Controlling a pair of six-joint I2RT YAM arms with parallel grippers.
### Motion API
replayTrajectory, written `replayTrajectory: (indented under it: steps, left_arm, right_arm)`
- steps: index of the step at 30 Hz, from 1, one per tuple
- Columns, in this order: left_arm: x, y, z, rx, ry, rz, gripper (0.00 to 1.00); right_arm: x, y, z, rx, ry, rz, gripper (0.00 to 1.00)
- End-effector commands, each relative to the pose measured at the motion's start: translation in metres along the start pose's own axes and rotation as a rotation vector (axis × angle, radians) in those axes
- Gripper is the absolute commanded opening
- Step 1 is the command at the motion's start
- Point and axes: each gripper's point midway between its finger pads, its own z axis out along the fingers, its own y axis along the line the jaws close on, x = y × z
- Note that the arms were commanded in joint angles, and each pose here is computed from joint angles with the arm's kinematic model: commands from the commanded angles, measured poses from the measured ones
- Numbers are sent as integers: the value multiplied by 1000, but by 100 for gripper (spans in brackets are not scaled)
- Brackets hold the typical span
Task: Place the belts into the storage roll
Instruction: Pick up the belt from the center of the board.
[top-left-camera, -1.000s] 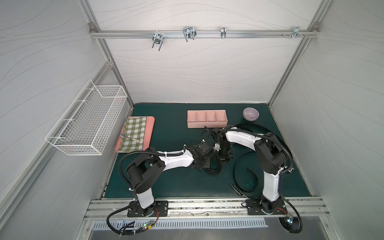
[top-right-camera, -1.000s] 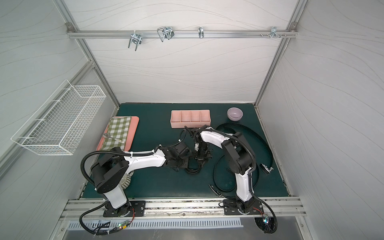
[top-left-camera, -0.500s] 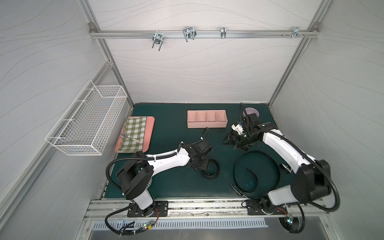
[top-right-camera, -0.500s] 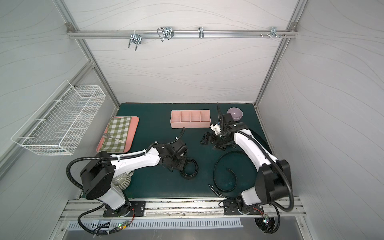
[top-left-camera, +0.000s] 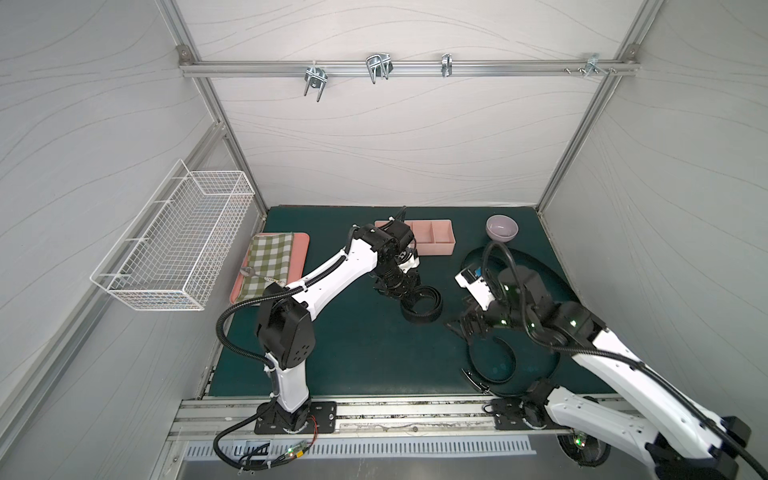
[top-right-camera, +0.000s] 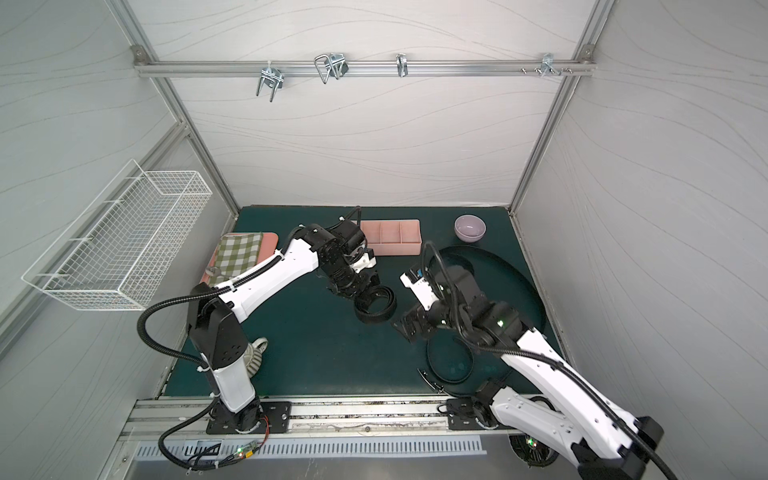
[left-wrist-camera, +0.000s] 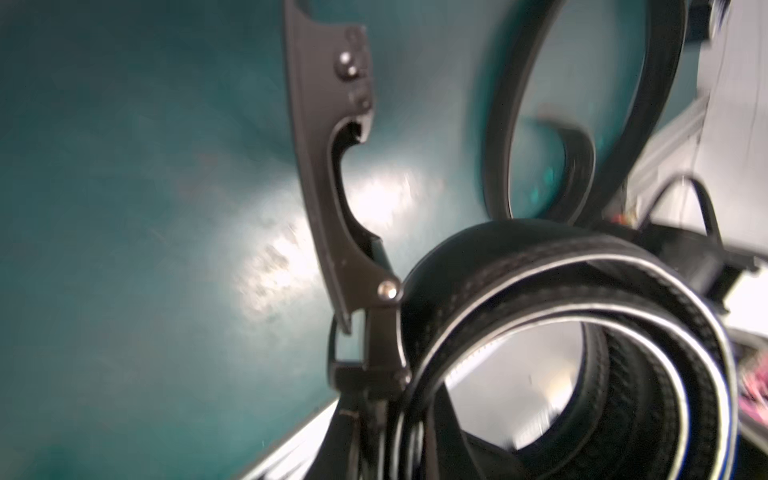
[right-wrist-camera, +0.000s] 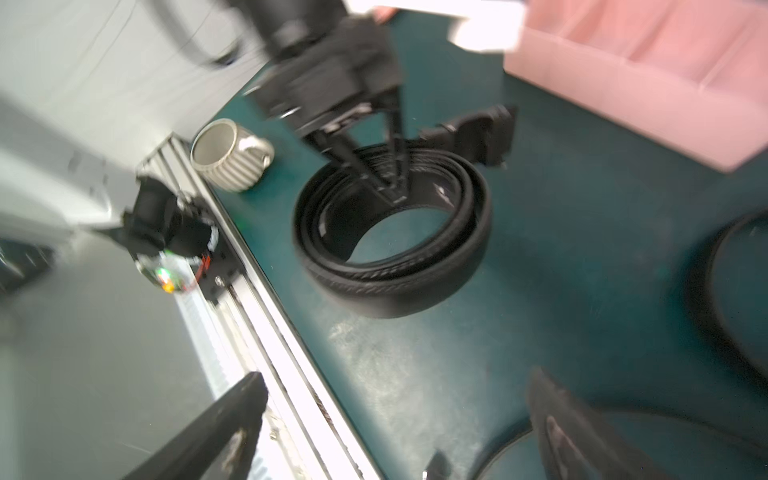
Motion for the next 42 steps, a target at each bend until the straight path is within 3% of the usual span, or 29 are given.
replayTrajectory:
  steps: [1, 4, 11, 16, 22, 26, 30, 42]
  left_arm:
    - [29, -19, -14, 85, 127, 55, 0]
    - [28, -20, -15, 97, 135, 58, 0]
    - [29, -13, -10, 96, 185, 52, 0]
    - [18, -13, -17, 108, 148, 60, 0]
    - [16, -14, -17, 128, 137, 65, 0]
    - [17, -13, -16, 131, 141, 64, 0]
    - [16, -12, -15, 130, 139, 65, 0]
    - [18, -14, -18, 141, 137, 64, 0]
  right_arm:
    - [-11, 1, -12, 69, -84, -224, 99]
    - [-5, 8, -6, 56, -42, -320, 99]
    - [-6, 39, 28, 104, 50, -702, 99]
    - [-14, 54, 60, 153, 71, -900, 99]
    - [-13, 48, 86, 208, 126, -986, 96]
    - [-26, 57, 85, 257, 21, -1072, 96]
    - [-33, 58, 86, 280, -4, -1098, 93]
    - [-27, 49, 98, 318, 59, -1128, 58]
